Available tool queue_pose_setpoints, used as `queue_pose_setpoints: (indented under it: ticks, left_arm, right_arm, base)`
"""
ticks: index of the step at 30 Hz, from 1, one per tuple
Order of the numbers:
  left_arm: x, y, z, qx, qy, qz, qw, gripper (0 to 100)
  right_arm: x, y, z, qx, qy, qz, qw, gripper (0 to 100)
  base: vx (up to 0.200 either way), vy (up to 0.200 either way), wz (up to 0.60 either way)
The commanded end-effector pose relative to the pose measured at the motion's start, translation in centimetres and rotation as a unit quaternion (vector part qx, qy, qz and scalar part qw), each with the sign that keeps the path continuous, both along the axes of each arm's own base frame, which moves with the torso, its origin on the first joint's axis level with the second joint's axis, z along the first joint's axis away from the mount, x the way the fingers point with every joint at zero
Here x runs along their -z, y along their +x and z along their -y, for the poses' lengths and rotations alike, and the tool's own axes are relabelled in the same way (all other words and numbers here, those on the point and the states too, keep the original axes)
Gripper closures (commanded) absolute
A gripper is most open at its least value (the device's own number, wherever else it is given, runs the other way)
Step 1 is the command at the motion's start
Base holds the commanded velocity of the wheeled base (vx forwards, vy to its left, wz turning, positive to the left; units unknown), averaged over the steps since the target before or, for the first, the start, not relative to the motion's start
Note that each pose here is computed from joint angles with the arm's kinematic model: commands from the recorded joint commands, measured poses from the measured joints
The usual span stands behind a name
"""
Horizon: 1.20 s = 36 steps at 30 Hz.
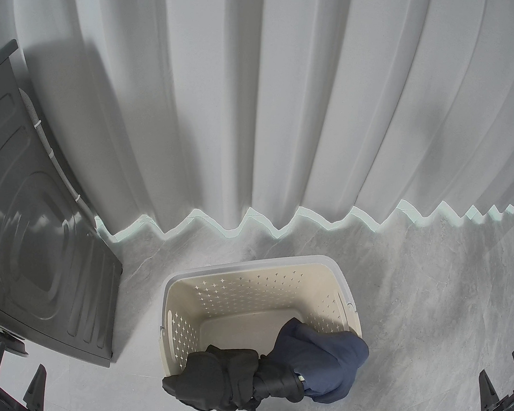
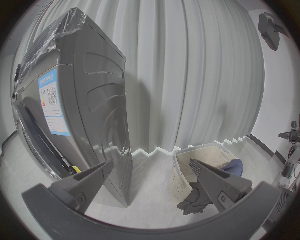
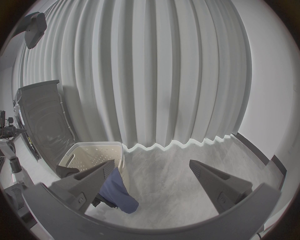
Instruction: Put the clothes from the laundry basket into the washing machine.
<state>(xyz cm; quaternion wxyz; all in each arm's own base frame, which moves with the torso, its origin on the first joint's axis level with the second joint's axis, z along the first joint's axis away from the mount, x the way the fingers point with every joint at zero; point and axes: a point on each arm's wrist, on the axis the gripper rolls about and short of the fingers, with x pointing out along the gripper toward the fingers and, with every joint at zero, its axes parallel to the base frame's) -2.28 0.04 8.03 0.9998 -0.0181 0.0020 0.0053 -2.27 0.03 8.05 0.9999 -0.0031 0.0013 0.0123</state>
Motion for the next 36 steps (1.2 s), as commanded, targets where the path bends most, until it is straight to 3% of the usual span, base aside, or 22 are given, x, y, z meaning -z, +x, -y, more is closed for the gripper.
queue_pose_setpoints:
  ticks: [1,11,17,23,36]
  left_arm:
    - [0.48,0.01,0.00,0.000,0.000,-0.001,1.0000,0]
    - [0.48,0.01,0.00,0.000,0.000,-0.001,1.0000,0]
    - [0.48,0.01,0.00,0.000,0.000,-0.001,1.0000,0]
    - [0.44,0.00,0.00,0.000,0.000,0.000,1.0000,0]
    - [0.44,0.00,0.00,0.000,0.000,0.000,1.0000,0]
  right_arm:
    - [0.49,0.02,0.00,-0.001,0.000,-0.002,1.0000,0]
    - [0.49,0.02,0.00,-0.001,0.000,-0.002,1.0000,0]
    - [0.49,0.02,0.00,-0.001,0.000,-0.002,1.0000,0]
    - [0.47,0.02,0.00,-0.001,-0.001,-0.001,1.0000,0]
    - [0.49,0.02,0.00,-0.001,0.000,-0.002,1.0000,0]
  base:
    - [0.200,0.000,0.00]
    - [0.200,0.000,0.00]
    - [0.000,0.000,0.00]
    - [0.200,0.000,0.00]
    - [0.015,0.000,0.00]
